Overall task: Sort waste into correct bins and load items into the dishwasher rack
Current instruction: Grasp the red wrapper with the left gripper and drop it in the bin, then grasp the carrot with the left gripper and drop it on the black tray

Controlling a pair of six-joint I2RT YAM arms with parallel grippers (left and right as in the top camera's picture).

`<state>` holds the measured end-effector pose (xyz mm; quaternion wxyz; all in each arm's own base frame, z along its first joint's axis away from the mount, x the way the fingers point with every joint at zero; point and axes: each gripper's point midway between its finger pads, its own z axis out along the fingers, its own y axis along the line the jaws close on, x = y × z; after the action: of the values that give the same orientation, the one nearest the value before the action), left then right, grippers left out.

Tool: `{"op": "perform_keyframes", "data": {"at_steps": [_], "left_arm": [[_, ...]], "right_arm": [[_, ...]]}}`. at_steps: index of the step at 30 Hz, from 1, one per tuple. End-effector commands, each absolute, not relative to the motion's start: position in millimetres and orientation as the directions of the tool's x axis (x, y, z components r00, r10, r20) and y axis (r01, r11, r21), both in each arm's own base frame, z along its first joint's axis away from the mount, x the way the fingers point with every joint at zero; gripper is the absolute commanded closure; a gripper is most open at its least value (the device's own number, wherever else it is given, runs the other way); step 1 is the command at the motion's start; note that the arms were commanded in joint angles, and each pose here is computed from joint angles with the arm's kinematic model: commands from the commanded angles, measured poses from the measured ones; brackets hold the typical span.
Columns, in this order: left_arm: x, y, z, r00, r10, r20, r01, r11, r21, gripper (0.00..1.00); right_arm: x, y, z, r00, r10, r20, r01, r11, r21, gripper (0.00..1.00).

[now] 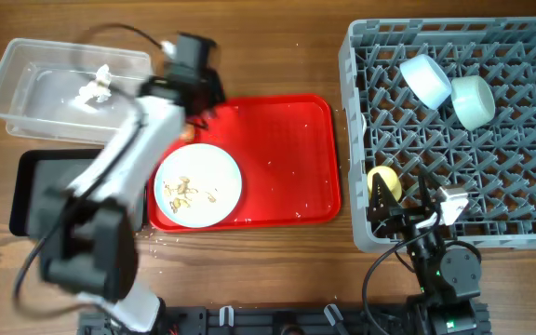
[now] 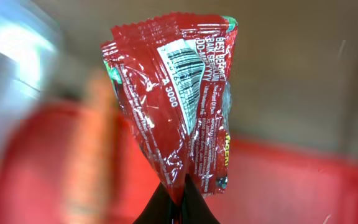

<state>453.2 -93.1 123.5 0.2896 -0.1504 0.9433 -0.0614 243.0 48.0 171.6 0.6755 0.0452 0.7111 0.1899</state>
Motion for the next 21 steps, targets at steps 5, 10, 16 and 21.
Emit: {"op": "perform_keyframes", "data": {"at_steps": [5, 10, 16, 21], "left_arm": [[469, 70, 143, -0.571, -0.558, -0.602, -0.579, 0.794, -0.187, 0.96], [473, 101, 135, -0.536, -0.599, -0.595, -0.614, 0.760, -0.213, 0.49], [462, 10, 168, -0.709, -0.473, -0.524, -0.379, 0.881, -0.282, 0.43], [433, -59, 129, -0.861, -0.244, -0.447, -0.210, 0.970, -0.125, 0.44]], "right_arm": [[243, 46, 173, -0.074, 0.329, -0.942, -0.184, 0.924, 0.337, 0.00], [243, 46, 173, -0.074, 0.329, -0.941, -0.184, 0.923, 0.337, 0.00], [243, 46, 173, -0.074, 0.329, -0.941, -0.184, 0.923, 0.337, 0.00], [243, 46, 173, -0.074, 0.329, -0.941, -0.184, 0.923, 0.337, 0.00]]}}
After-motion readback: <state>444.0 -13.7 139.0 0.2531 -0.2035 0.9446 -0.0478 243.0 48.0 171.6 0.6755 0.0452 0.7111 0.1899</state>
